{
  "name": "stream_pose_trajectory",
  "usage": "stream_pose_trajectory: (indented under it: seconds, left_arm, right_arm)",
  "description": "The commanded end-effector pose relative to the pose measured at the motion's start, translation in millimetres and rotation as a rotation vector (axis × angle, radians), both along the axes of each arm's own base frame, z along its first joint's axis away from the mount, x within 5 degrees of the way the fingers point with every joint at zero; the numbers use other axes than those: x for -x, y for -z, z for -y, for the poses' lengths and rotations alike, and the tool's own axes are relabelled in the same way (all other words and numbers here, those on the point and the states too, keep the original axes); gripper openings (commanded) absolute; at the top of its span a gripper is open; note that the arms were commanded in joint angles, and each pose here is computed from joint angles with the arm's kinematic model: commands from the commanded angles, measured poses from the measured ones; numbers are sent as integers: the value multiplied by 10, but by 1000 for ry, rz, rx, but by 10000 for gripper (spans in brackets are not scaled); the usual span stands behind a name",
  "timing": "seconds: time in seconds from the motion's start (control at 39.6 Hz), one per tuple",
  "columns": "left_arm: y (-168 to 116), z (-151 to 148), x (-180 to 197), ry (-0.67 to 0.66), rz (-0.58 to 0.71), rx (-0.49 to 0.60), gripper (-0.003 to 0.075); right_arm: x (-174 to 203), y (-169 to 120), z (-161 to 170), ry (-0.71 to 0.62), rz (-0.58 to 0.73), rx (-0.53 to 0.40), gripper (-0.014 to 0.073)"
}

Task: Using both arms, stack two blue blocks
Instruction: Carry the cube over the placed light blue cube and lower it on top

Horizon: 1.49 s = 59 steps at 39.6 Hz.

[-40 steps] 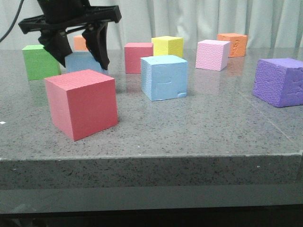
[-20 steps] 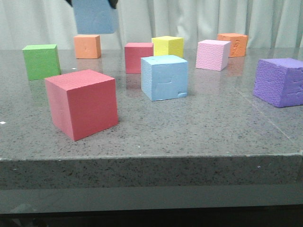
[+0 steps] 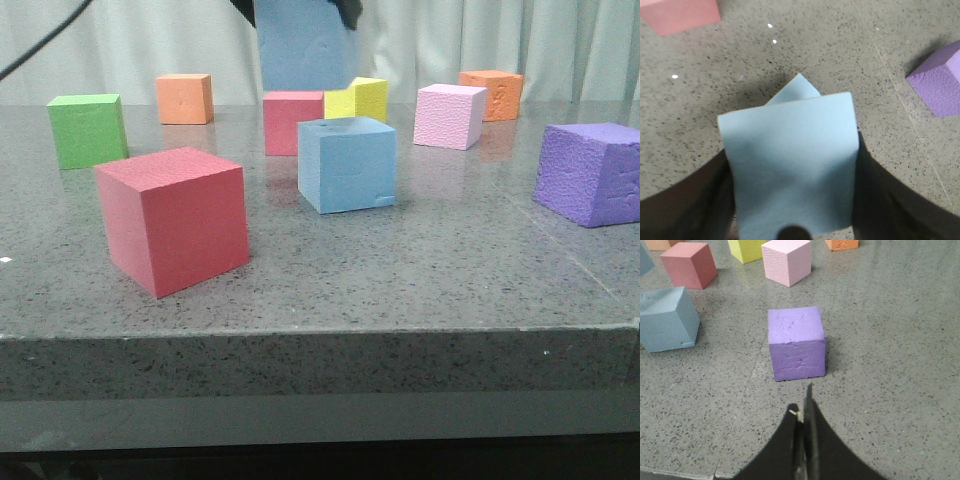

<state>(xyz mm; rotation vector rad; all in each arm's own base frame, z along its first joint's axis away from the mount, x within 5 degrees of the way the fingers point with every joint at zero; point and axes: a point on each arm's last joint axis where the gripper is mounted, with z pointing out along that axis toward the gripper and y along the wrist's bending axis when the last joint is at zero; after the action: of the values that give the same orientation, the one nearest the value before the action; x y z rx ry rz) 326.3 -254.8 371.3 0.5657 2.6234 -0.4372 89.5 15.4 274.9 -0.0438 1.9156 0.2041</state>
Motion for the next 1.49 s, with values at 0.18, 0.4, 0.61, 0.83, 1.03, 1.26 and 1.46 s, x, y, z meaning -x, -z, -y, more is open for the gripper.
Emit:
stream_pose_trajectory:
  seconds: [0.18, 0.4, 0.61, 0.83, 1.03, 1.26, 1.46]
  left_arm:
    - [-200, 74, 52, 15, 68, 101, 242]
    - [-160, 111, 13, 15, 73, 115, 242]
    - [-167, 124, -4, 11, 90, 130, 244]
    - [-80, 149, -30, 14, 59, 112, 245]
    - [-11, 169, -53, 15, 39, 98, 334]
    - [-14, 172, -57, 14, 44, 102, 449]
    - [-15, 173, -58, 31, 54, 96, 451]
  right_arm:
    - [-23, -155, 11, 16, 100, -13, -67]
    - [-23, -155, 11, 16, 100, -13, -67]
    - [-23, -155, 11, 16, 100, -13, -67]
    - [-23, -155, 11, 16, 100, -13, -67]
    - [-23, -155, 11, 16, 100, -13, -67]
    - [-23, -155, 11, 16, 100, -13, -67]
    - [-23, -155, 11, 16, 100, -13, -67]
